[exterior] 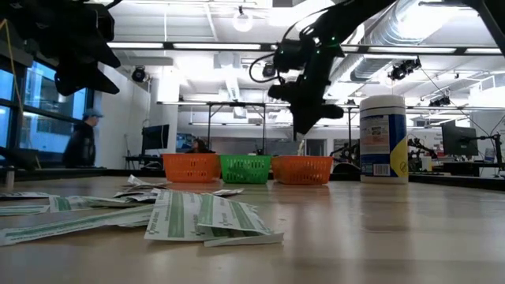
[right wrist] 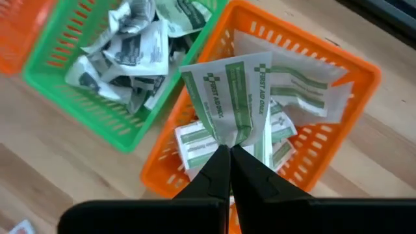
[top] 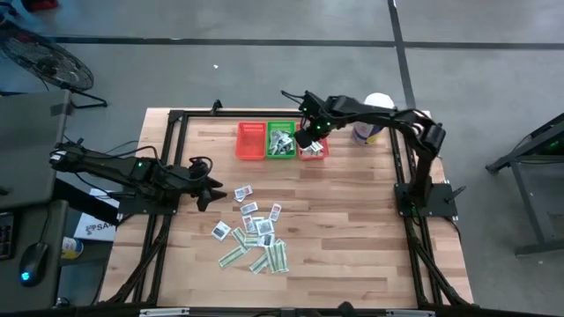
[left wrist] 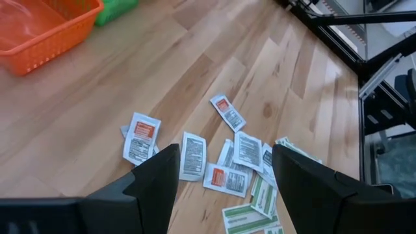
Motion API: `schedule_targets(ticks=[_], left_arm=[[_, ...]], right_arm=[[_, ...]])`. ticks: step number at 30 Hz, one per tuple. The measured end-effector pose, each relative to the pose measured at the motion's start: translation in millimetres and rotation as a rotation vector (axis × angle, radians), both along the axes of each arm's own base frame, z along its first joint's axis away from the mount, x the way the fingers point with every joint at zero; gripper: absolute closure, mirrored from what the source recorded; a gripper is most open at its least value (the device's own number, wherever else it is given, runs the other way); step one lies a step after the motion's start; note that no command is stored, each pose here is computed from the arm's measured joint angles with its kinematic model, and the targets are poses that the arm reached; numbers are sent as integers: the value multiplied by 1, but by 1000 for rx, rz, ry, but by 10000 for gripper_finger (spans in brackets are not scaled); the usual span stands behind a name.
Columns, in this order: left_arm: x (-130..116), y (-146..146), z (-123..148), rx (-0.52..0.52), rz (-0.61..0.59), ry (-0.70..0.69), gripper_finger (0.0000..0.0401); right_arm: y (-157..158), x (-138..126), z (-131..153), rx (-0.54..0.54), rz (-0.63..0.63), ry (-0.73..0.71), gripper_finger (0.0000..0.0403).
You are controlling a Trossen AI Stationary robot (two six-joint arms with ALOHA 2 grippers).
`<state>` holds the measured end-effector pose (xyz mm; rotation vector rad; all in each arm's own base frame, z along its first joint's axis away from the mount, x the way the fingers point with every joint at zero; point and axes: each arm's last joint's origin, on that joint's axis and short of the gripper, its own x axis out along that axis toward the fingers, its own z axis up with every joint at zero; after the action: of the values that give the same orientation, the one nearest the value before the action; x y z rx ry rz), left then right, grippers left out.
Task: Pick & Place First Aid Supplies
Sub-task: Put the bandage pack into the right orange bin
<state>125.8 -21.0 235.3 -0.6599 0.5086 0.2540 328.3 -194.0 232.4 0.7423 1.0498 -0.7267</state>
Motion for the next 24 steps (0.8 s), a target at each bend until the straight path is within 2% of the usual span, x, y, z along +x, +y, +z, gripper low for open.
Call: schedule_targets(ticks=[14,24], left_arm=[[0,0,0,-2,4,-1,161],[0,0,0,-1,4,-1,161]], right_arm=[[-6,12,-33,42,17,54,402],[-5,11,-34,39,31,76,403]])
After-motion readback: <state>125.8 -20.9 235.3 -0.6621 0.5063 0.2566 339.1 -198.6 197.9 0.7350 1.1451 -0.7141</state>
